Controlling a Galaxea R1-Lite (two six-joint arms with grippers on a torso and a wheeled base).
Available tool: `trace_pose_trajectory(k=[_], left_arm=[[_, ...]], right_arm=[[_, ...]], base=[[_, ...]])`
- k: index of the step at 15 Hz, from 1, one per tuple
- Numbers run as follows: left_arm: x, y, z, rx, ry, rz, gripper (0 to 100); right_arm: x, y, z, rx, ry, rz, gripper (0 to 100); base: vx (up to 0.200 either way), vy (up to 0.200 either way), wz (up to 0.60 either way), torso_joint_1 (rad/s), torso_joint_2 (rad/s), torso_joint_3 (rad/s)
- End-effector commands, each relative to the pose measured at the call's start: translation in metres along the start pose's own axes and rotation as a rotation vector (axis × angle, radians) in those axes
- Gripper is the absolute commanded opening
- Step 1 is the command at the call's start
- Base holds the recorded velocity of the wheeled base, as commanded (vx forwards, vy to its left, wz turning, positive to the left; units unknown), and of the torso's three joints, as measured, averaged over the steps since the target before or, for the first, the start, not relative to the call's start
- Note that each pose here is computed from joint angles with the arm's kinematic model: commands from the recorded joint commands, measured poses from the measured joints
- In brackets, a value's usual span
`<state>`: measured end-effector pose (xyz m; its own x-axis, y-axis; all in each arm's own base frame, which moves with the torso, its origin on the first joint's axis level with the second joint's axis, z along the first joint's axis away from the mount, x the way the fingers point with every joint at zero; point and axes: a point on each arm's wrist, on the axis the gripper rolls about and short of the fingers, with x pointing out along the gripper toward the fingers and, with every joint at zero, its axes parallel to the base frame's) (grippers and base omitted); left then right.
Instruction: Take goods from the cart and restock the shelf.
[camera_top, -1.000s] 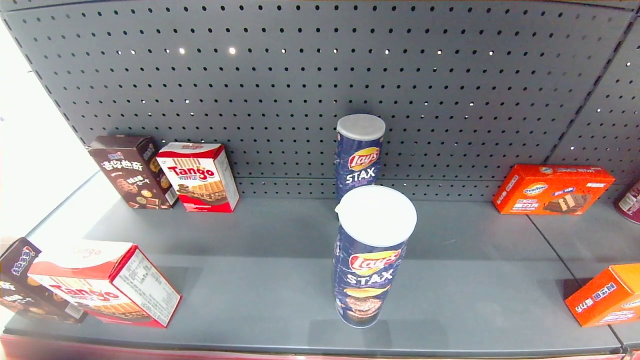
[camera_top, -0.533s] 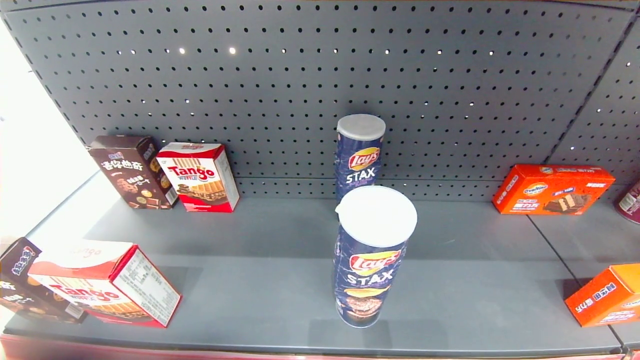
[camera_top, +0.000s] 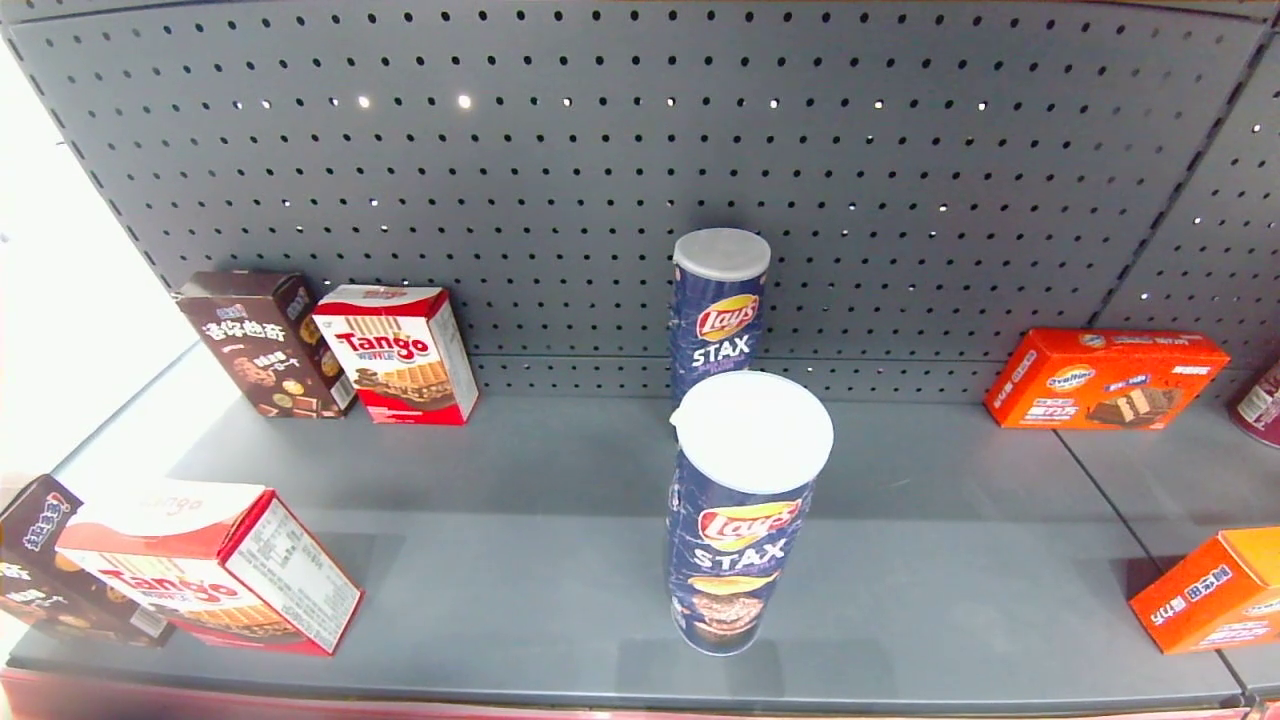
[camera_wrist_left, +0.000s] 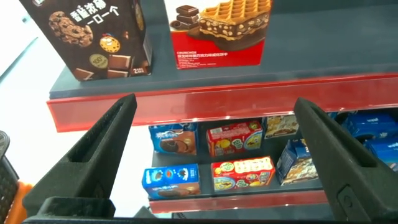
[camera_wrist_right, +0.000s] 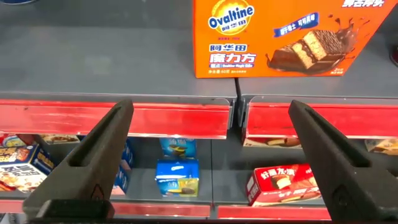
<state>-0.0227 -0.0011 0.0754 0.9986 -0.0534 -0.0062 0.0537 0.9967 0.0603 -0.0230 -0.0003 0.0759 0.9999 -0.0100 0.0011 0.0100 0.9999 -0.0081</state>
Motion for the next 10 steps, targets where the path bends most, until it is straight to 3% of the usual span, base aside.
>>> trace_pose_trajectory(k=[1,4,5,8,10], left_arm=[[-0.0001,0.0003,0.0001,-0.004,0.001,0.013,100],[0.0001,0.0004,-0.0003,-0.002,0.002,0.016,100],[0.0001,0.0001,-0.0002,0.001,0.000,0.007,100],[0.0001,0.0003,0.0003,-0.042,0.001,0.015,100],[0.0001,0.0002,0.0003,-0.038,0.000,0.012,100]], right_arm=[[0.0002,0.0000,-0.0002,-0.003,0.004,0.002,100],[0.0002,0.0000,0.0001,-0.001,0.001,0.001,100],[0.0002,0.0000,0.0001,-0.001,0.001,0.001,100],[0.0002,0.0000,0.0001,0.000,0.001,0.001,100],[0.0002,0.0000,0.0001,0.002,0.001,0.001,100]], base=[[0.000,0.000,0.00,0.000,0.00,0.000],[0.000,0.000,0.00,0.000,0.00,0.000],[-0.200,0.000,0.00,0.012,0.00,0.002],[0.000,0.000,0.00,0.000,0.00,0.000],[0.000,0.000,0.00,0.000,0.00,0.000]])
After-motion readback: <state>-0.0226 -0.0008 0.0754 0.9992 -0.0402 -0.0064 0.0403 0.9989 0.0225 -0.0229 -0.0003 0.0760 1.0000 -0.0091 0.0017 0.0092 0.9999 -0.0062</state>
